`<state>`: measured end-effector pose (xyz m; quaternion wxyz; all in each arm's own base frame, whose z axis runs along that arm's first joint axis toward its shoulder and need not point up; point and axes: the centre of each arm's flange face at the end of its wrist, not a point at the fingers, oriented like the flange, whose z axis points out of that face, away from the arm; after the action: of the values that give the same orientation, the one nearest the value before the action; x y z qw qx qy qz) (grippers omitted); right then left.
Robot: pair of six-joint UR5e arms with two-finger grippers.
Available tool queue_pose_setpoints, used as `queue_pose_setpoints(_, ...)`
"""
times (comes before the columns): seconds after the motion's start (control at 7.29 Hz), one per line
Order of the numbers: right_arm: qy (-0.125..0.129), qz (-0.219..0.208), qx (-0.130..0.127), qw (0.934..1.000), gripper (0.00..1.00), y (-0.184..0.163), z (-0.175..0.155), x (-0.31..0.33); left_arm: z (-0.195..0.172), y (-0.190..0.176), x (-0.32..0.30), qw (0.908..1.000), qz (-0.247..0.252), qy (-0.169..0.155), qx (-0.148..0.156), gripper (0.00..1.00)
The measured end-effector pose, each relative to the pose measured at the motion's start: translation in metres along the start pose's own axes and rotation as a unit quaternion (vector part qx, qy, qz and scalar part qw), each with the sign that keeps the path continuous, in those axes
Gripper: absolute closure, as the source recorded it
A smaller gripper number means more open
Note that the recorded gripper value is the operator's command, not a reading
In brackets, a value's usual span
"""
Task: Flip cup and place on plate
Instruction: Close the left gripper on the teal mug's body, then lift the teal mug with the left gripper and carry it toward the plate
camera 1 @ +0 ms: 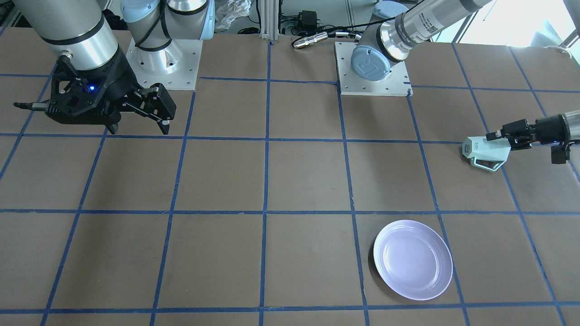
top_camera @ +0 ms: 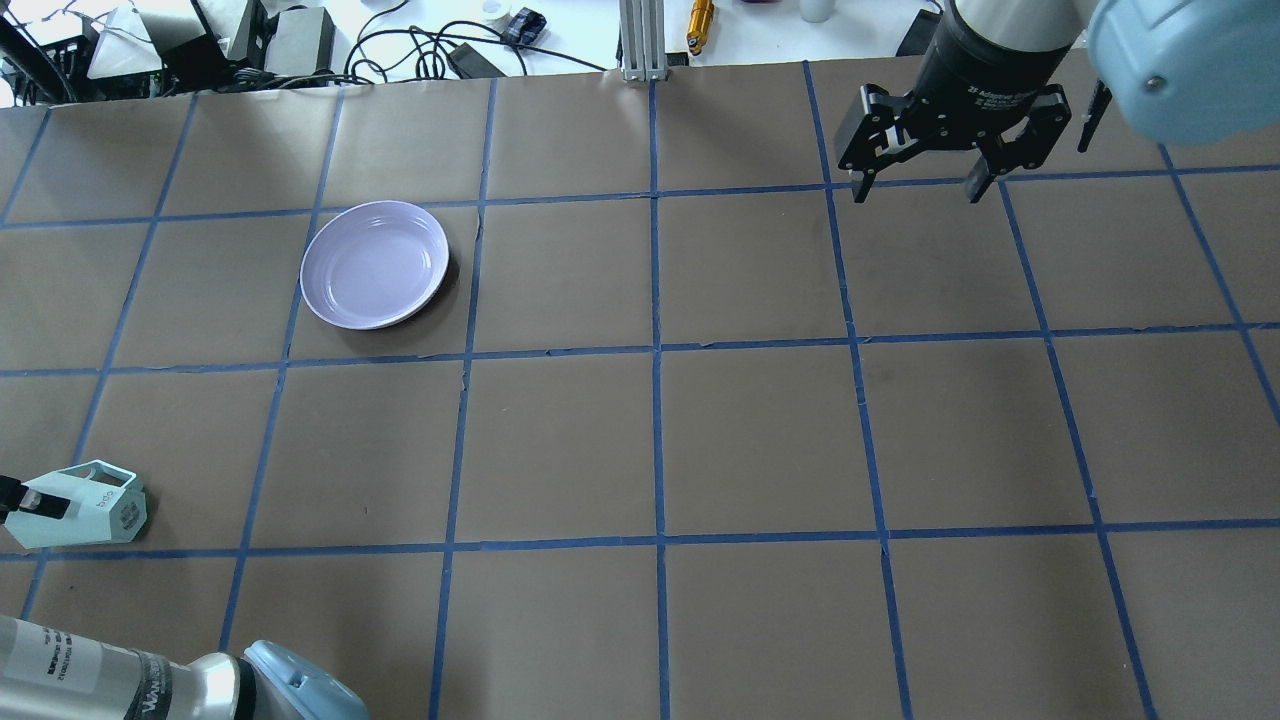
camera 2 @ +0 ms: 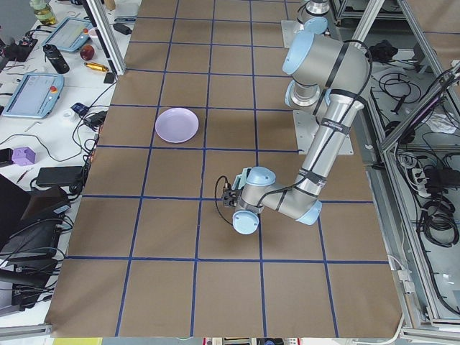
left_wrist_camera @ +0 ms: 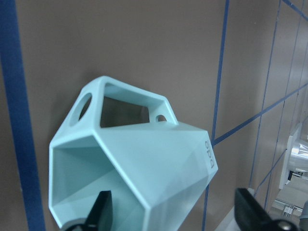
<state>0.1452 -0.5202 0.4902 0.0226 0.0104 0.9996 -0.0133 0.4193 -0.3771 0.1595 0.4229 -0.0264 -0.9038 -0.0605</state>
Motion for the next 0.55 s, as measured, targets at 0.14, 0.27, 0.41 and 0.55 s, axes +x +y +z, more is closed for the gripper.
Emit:
queue_pose_setpoints(0.14, 0.000, 0.000, 0.000, 1.0000, 0.00, 0.000, 0.000, 0.000, 0.001, -0.001, 0.002, 1.0000, 0.003, 0.008, 0.004, 1.00)
queue_pose_setpoints(0.27, 0.000, 0.000, 0.000, 1.0000, 0.00, 0.000, 0.000, 0.000, 0.001, -0.001, 0.003, 0.9999, 0.003, 0.016, 0.005, 1.00)
queue_pose_setpoints(0.41, 0.000, 0.000, 0.000, 1.0000, 0.00, 0.000, 0.000, 0.000, 0.000, -0.001, 0.006, 0.9997, 0.003, 0.023, 0.005, 1.00)
queue_pose_setpoints(0.55, 0.000, 0.000, 0.000, 1.0000, 0.00, 0.000, 0.000, 0.000, -0.002, -0.001, 0.012, 0.9996, 0.004, 0.029, 0.006, 1.00)
